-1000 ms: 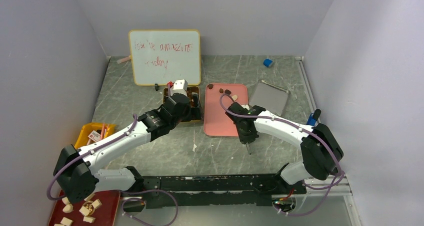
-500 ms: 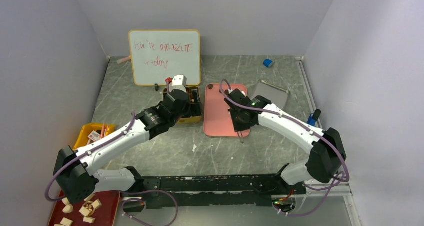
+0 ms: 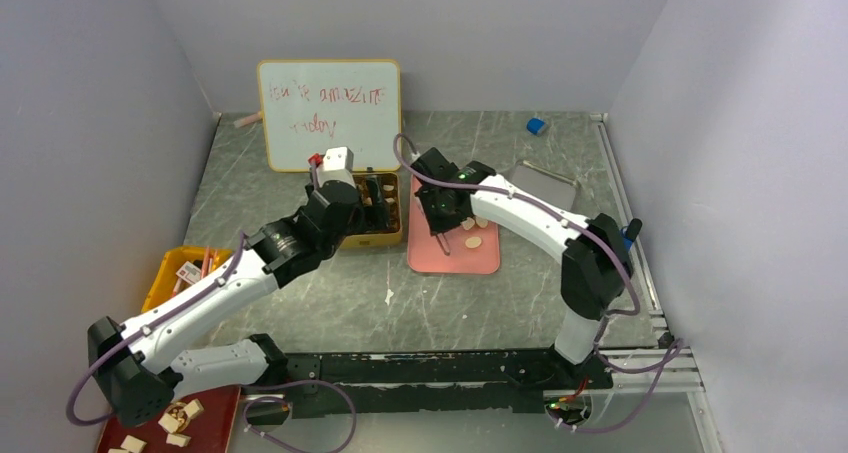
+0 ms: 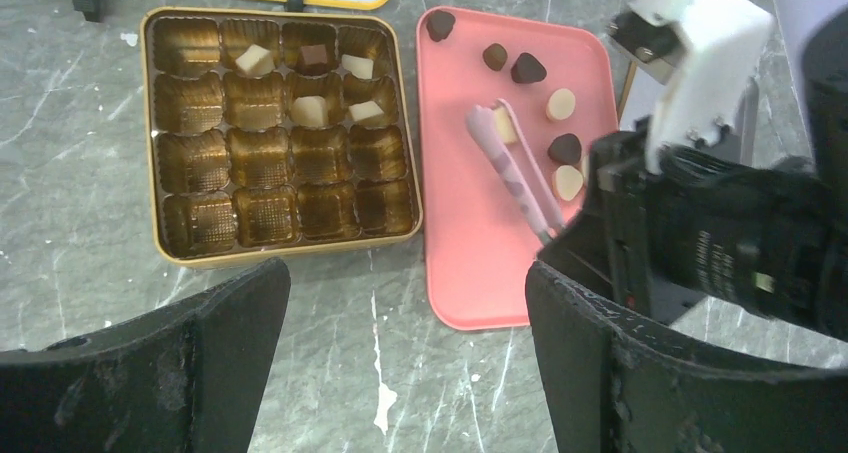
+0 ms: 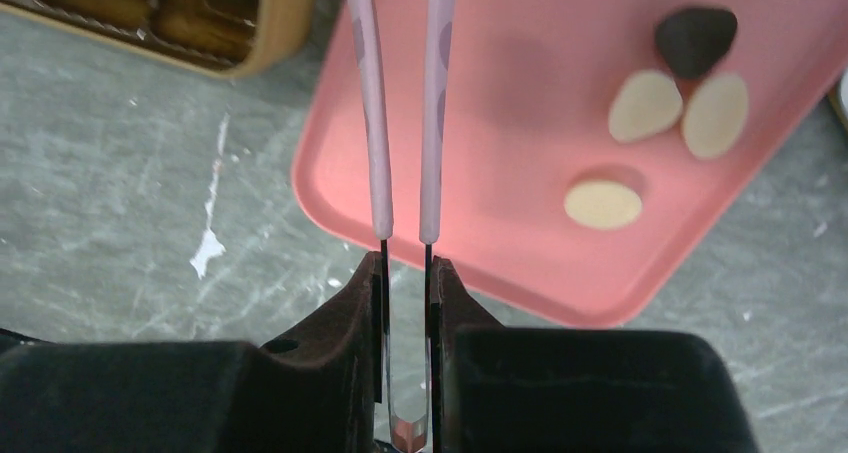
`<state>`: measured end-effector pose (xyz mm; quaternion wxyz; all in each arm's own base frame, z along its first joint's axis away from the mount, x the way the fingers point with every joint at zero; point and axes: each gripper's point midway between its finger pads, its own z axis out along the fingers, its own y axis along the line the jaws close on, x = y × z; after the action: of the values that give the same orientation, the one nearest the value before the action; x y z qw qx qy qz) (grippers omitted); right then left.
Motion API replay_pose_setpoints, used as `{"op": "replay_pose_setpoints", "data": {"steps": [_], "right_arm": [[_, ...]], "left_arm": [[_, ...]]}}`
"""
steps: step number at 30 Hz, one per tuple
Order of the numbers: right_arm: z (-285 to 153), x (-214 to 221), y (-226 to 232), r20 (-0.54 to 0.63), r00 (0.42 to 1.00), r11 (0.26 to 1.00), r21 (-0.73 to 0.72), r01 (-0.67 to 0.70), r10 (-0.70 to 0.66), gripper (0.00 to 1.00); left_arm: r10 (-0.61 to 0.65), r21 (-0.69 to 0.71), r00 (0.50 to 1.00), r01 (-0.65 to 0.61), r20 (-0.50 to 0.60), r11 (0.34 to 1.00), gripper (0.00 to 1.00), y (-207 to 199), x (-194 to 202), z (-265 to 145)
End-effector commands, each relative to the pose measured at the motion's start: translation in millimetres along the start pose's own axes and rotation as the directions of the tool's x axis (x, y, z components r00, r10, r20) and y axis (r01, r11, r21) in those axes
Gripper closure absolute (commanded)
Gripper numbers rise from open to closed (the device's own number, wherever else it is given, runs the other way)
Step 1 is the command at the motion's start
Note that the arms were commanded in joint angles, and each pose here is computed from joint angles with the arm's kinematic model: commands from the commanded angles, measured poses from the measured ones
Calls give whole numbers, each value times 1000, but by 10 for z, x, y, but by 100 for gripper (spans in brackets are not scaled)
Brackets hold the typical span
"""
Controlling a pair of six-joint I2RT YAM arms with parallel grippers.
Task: Pack the chocolate
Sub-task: Pick up the fake chocolate from the plate, then place the fake chocolate in the packing box.
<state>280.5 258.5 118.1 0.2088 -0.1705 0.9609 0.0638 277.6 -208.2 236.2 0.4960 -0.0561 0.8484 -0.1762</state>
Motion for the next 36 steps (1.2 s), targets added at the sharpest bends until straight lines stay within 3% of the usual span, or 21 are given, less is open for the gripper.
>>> {"op": "replay_pose_setpoints", "data": {"steps": [1,13,36], "right_arm": [[-39,-380,333,93,994,995,-75,69,-62,100],[104,-487,718,77,990,983,-128,131,-122,100],[306,-165,582,-17,985,980,-101,169,-171,100]], "left_arm": [[-2,-13,999,3,49,1000,8,32,-197,-151],[28,-44,999,-26,38,999,8,100,-195,-178],[72,-60,997,-73,-18,995,8,-8,-73,93]]}}
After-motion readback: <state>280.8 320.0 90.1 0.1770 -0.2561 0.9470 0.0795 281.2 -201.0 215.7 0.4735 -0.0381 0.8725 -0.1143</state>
